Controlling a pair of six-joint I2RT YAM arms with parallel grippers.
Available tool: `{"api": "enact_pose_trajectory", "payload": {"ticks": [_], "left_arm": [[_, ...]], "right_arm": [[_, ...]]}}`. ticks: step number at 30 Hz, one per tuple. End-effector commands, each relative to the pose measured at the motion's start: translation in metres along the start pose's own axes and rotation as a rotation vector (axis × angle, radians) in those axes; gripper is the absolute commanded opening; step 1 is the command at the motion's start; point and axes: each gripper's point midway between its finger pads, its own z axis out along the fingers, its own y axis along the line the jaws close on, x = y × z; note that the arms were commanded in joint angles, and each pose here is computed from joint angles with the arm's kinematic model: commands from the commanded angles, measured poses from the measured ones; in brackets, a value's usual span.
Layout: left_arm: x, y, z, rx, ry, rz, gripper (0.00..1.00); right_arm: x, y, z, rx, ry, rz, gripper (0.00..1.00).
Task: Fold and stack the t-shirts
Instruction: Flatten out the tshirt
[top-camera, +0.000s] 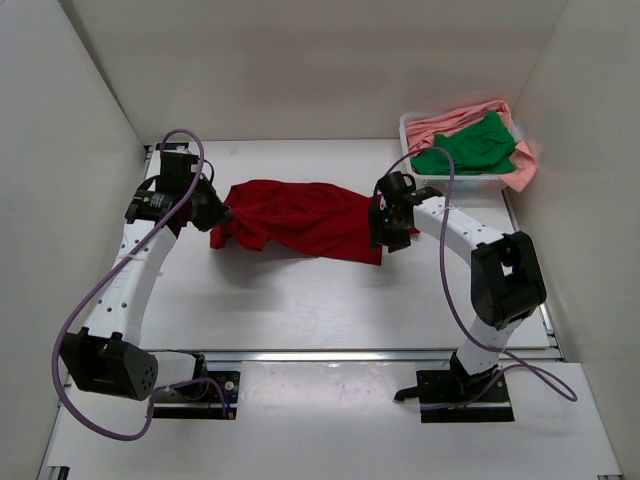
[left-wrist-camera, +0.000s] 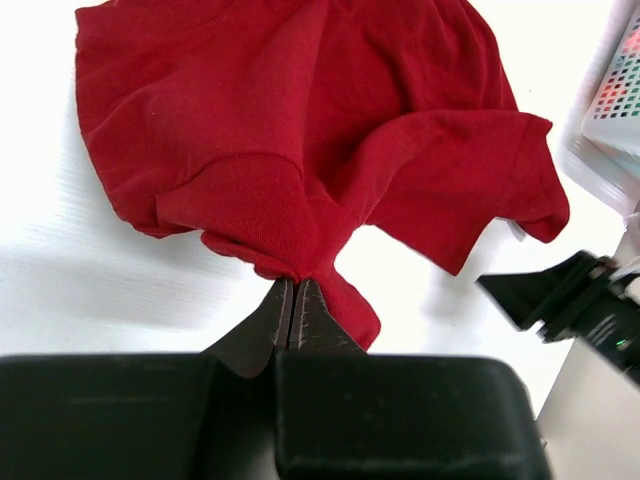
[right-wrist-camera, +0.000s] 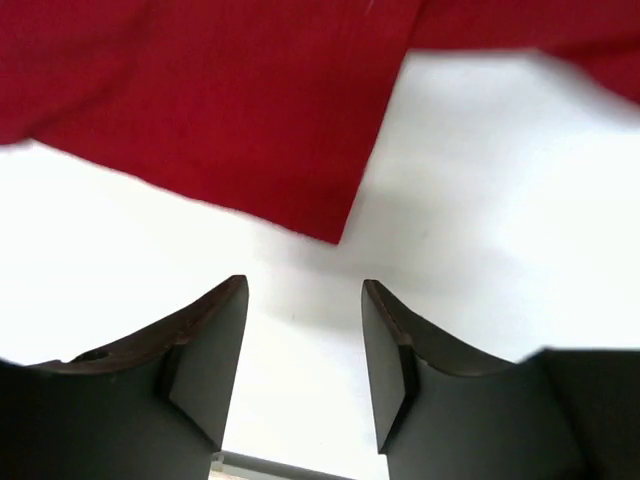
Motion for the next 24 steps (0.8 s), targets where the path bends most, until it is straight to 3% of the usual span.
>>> {"api": "enact_pose_trajectory", "payload": {"ticks": [1, 8, 14, 17, 20, 22, 24], "left_arm": [[-0.001, -0.009, -0.002, 0.042, -0.013, 0.011, 0.0], [0.005, -0.01, -0.002, 0.046, -0.002, 0.023, 0.0], [0.005, -0.007, -0.004, 0.049, -0.005, 0.012, 0.0], [0.005, -0.006, -0.005, 0.05, -0.009, 0.008, 0.0], [0.004, -0.002, -0.006, 0.034, -0.017, 0.002, 0.0], [0.005, -0.001, -0.006, 0.027, -0.015, 0.002, 0.0], [-0.002, -0.004, -0.008, 0.031, -0.038, 0.008, 0.0]], "right_arm": [[-0.008, -0.008, 0.009, 0.048, -0.081, 0.038, 0.48], [-0.019, -0.007, 0.037, 0.073, -0.045, 0.005, 0.64], [-0.001, 0.018, 0.053, 0.055, 0.02, -0.057, 0.65], [0.028, 0.019, 0.061, 0.07, 0.088, -0.078, 0.62], [0.052, 0.019, 0.064, 0.068, 0.166, -0.108, 0.41], [0.064, 0.022, 0.062, 0.047, 0.22, -0.104, 0.0], [0.063, 0.023, 0.05, 0.023, 0.242, -0.102, 0.0]]}}
